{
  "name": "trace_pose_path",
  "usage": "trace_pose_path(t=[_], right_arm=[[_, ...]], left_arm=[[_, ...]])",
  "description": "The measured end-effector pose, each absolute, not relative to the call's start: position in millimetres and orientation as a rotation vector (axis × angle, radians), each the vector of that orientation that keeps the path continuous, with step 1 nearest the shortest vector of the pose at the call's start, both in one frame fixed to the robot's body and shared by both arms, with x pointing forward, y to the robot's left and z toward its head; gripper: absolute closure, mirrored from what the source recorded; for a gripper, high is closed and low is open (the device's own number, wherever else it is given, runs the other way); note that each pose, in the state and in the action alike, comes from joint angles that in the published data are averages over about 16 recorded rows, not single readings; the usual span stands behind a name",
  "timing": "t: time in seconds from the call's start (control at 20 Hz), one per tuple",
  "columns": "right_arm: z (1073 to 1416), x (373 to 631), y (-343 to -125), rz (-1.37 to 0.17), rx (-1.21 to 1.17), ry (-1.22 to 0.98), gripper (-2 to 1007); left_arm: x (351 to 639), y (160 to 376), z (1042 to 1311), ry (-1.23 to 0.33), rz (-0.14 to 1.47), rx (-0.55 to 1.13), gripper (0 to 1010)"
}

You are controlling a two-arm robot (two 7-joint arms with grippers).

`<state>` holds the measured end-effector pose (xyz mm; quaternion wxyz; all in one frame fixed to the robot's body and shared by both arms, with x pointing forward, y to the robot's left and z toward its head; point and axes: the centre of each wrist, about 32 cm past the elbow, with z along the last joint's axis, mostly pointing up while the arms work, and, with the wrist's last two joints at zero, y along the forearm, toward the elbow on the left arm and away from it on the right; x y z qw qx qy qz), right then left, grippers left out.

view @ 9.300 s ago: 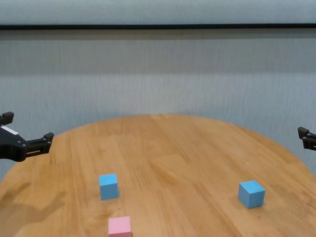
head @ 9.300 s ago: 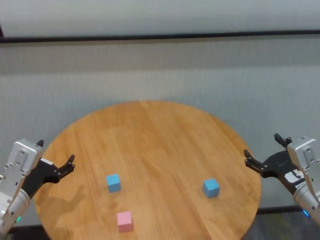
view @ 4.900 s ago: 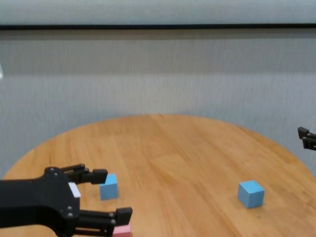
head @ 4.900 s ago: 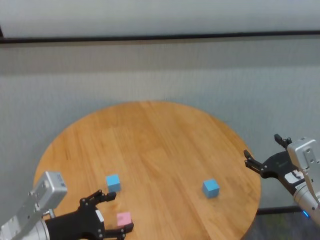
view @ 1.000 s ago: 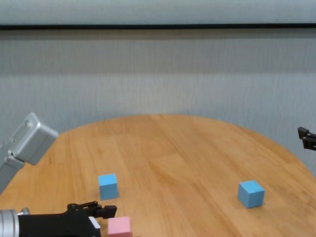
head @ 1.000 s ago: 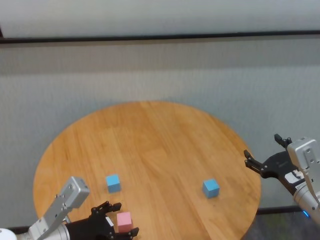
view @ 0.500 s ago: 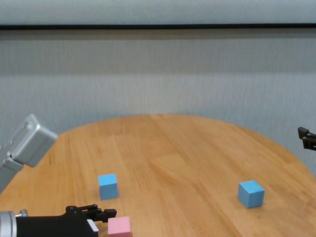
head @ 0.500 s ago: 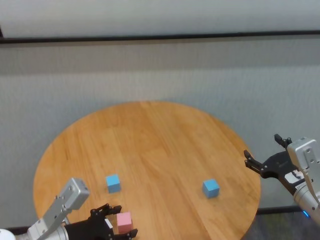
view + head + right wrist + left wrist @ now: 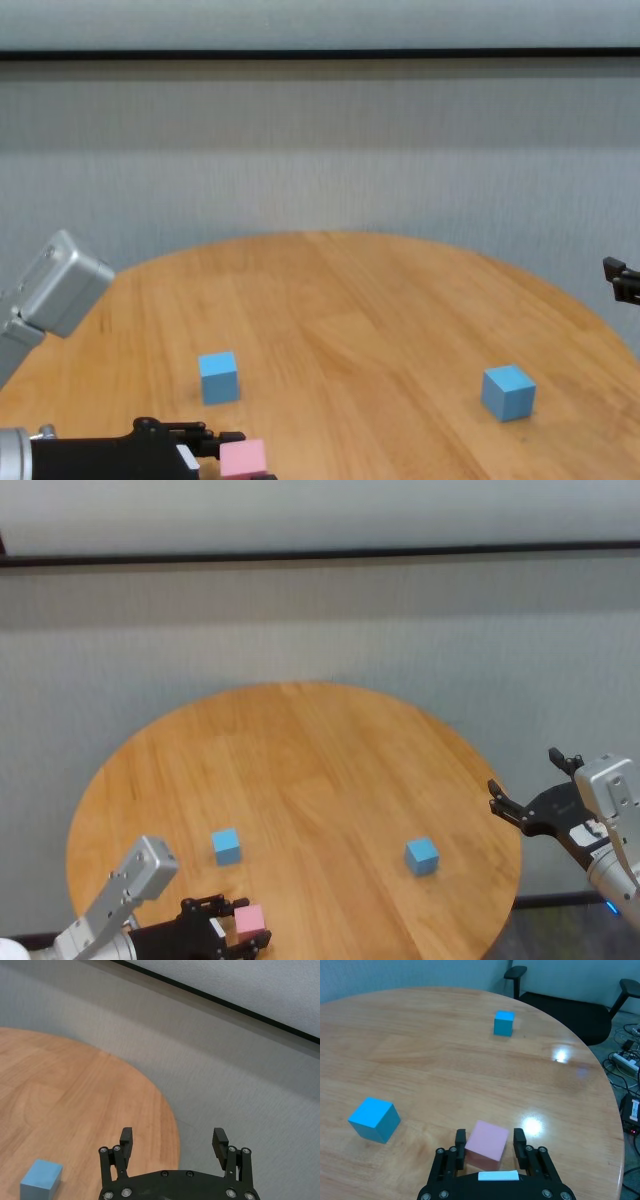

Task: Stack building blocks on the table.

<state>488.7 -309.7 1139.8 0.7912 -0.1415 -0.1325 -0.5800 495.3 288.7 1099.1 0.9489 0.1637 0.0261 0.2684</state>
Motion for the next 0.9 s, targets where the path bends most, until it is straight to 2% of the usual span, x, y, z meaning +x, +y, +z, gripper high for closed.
trace_pose_path(t=[0.4,0.65,0.9], right_arm=[[1139.8,488.7,-309.7,-1.248,-0.305,-0.285,0],[1139.8,488.7,-309.7,-1.248,-0.305,-0.285,0],[1139.8,488.7,-309.7,-1.248,-0.305,-0.285,0]], left_arm=[[494.7,288.9,1099.4,0.052,0.552,0.339,550],[493.9,287.5,1102.8,0.043,0.562,0.339,601],[495.2,284.0,1112.2,0.026,0.593,0.325,609]])
